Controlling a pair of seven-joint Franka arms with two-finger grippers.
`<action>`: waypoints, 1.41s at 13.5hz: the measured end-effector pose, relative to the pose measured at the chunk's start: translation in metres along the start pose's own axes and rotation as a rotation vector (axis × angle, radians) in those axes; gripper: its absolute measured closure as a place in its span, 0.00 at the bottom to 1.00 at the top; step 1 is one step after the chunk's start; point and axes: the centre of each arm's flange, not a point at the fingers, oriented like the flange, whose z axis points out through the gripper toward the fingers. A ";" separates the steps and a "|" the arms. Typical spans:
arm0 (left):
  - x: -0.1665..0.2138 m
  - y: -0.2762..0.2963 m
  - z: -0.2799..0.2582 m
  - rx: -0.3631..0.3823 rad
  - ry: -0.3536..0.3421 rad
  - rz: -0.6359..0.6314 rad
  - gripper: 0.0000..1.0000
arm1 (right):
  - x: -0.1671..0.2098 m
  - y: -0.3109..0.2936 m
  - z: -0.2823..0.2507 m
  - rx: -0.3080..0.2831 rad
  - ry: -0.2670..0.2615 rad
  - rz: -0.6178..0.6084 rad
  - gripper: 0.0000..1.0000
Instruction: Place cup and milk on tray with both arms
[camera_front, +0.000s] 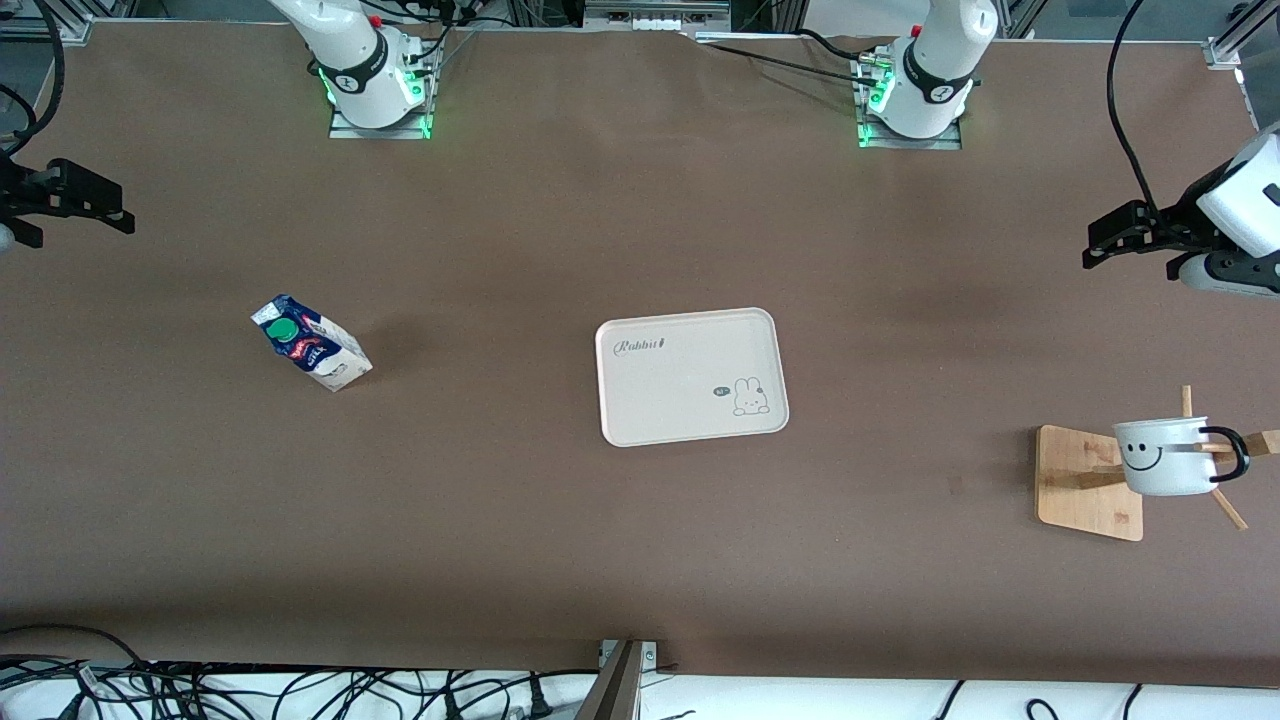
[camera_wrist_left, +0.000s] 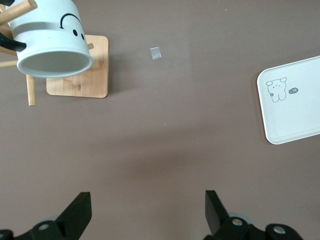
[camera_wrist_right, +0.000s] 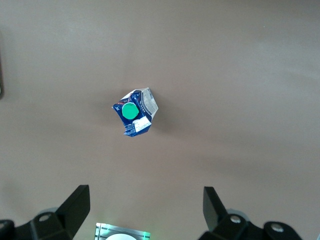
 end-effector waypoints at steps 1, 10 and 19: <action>0.000 0.000 0.000 0.000 0.000 0.000 0.00 | 0.000 0.000 0.000 0.000 0.000 0.000 0.00; 0.001 0.000 0.000 0.001 0.006 0.000 0.00 | 0.002 0.000 0.004 0.003 -0.010 0.000 0.00; 0.013 -0.003 0.004 0.007 0.028 -0.019 0.00 | 0.020 0.003 0.037 0.023 -0.068 -0.003 0.00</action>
